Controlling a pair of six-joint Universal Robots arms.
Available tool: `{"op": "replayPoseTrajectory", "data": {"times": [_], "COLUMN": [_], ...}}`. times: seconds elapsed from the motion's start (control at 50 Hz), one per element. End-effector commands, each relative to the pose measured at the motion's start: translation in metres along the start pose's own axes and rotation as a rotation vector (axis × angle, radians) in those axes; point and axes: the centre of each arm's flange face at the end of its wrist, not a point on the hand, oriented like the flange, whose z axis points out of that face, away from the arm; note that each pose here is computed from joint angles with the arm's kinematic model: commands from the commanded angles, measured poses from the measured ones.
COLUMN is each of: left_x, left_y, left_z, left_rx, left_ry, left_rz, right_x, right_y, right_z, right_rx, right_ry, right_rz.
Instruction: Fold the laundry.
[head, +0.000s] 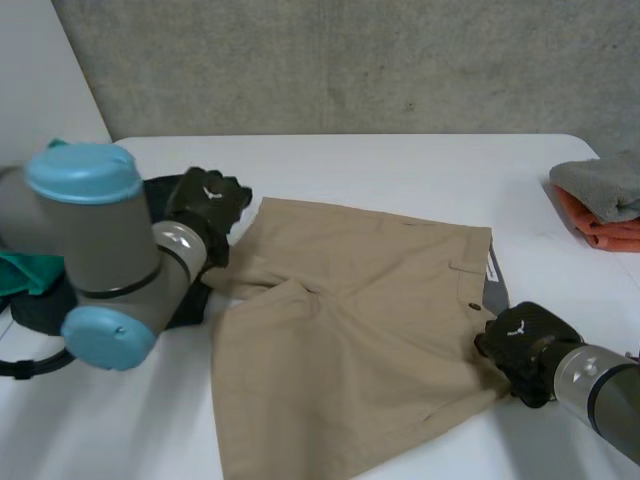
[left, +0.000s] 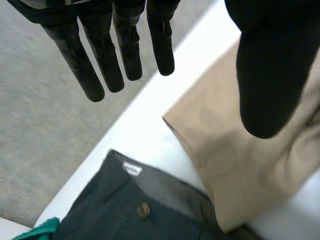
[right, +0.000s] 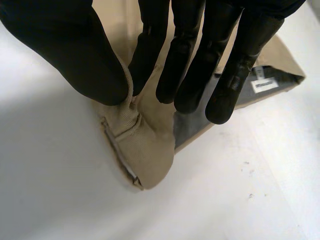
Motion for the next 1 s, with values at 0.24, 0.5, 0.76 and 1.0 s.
{"op": "replayPoseTrajectory", "data": {"times": [0.24, 0.5, 0.76, 1.0], "left_x": [0.073, 0.095, 0.107, 0.116], "left_y": [0.043, 0.058, 0.063, 0.067], "left_z": [-0.159, -0.178, -0.182, -0.178], "left_rx": [-0.261, -0.332, -0.347, -0.334], "left_ry": [0.306, 0.381, 0.414, 0.422], "left_rz": [-0.207, -0.248, -0.221, -0.206], "right_x": [0.020, 0.019, 0.025, 0.025], "right_y": [-0.015, -0.016, -0.015, -0.016], "right_z": [0.016, 0.020, 0.023, 0.025], "right_rx": [0.101, 0.139, 0.150, 0.161], "right_ry": [0.046, 0.071, 0.102, 0.111], "right_rz": [0.264, 0.292, 0.335, 0.335]}}
